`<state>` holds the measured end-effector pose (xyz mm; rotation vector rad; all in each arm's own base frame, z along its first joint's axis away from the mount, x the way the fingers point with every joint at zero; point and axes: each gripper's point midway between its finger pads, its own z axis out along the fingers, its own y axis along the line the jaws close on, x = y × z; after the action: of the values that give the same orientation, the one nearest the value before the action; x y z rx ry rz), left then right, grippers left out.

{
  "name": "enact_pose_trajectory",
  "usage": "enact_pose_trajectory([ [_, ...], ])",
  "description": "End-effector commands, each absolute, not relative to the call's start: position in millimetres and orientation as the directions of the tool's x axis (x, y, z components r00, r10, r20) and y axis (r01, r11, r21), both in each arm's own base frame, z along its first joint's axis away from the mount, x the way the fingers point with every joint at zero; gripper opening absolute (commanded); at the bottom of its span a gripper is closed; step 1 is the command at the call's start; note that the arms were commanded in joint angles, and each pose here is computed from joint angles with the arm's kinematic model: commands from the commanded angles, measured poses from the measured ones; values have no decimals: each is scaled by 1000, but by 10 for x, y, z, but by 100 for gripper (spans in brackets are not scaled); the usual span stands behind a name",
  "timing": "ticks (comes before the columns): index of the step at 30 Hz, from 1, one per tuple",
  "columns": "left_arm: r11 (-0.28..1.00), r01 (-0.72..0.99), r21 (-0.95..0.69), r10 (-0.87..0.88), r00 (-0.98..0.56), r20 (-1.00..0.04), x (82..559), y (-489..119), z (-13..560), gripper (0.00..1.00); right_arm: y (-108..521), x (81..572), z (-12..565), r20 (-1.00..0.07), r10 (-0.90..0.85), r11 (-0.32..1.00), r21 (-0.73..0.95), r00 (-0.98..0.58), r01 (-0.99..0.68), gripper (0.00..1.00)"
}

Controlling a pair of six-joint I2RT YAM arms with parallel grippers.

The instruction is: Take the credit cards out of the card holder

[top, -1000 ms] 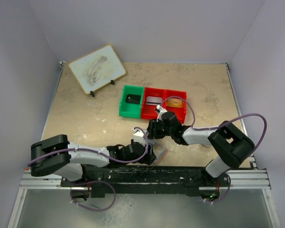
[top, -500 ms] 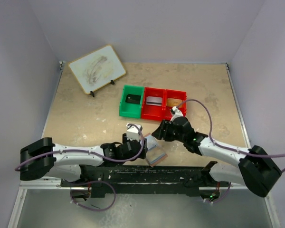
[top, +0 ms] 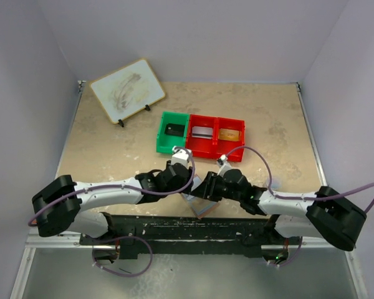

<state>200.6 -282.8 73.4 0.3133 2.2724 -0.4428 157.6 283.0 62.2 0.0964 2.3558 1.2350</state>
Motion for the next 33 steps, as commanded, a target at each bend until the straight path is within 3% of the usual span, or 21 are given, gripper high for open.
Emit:
enact_pose_trajectory([
  [1, 866, 446, -225, 130, -635, -762, 2042, -3071, 915, 54, 2870, 1704, 712, -295, 446, 530, 848, -845, -16, 48],
  [17, 896, 397, -200, 147, -689, -709, 2035, -3061, 486, 44, 2664, 1604, 203, -211, 502, 562, 817, -839, 131, 40],
  [26, 927, 345, -146, 152, -703, -694, 2038, -2900, 343, 29, 2616, 1681, 214, -160, 595, 482, 855, -787, 191, 39],
  [33, 925, 344, -162, 145, -711, -688, 2023, -2925, 331, 23, 2665, 1737, 229, -124, 626, 434, 876, -770, 211, 34],
])
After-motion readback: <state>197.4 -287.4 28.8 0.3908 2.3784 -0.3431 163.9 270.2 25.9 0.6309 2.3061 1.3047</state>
